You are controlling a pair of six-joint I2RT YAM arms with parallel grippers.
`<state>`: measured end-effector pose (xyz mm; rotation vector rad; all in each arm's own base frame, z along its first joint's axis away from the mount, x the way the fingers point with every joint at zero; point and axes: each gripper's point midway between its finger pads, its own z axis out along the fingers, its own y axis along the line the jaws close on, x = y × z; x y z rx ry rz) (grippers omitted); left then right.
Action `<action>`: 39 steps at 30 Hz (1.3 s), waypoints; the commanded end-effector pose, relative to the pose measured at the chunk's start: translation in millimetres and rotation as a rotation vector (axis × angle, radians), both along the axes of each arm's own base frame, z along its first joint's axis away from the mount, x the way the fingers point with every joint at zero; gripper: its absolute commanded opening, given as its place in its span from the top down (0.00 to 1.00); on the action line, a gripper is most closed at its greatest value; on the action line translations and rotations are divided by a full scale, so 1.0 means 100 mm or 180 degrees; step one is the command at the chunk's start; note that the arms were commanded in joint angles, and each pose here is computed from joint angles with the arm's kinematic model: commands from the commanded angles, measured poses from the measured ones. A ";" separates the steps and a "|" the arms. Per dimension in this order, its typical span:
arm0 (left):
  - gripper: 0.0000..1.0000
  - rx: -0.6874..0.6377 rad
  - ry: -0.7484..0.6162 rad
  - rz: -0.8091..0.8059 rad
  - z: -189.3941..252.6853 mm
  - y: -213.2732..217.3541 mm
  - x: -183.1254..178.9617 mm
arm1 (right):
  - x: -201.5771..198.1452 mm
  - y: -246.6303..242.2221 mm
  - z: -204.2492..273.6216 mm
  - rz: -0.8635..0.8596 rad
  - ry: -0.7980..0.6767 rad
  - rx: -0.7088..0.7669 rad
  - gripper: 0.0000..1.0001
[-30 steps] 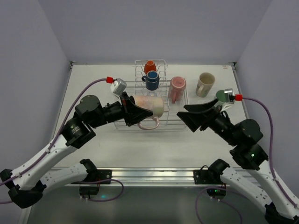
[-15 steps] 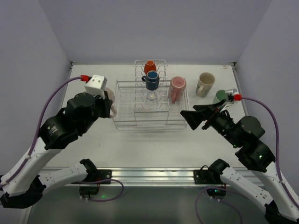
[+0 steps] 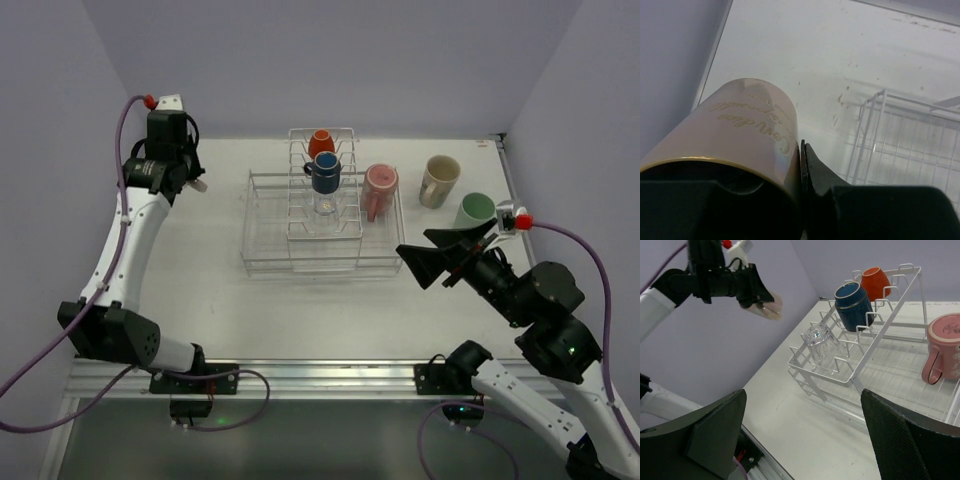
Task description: Unload the cups from the dish rack
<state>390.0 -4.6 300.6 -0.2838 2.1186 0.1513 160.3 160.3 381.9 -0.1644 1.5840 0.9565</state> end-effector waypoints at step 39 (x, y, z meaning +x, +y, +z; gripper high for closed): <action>0.71 -0.0575 0.1056 0.0427 -2.06 0.73 0.58 | 0.28 0.11 -0.91 -0.0113 0.0566 -0.0644 0.01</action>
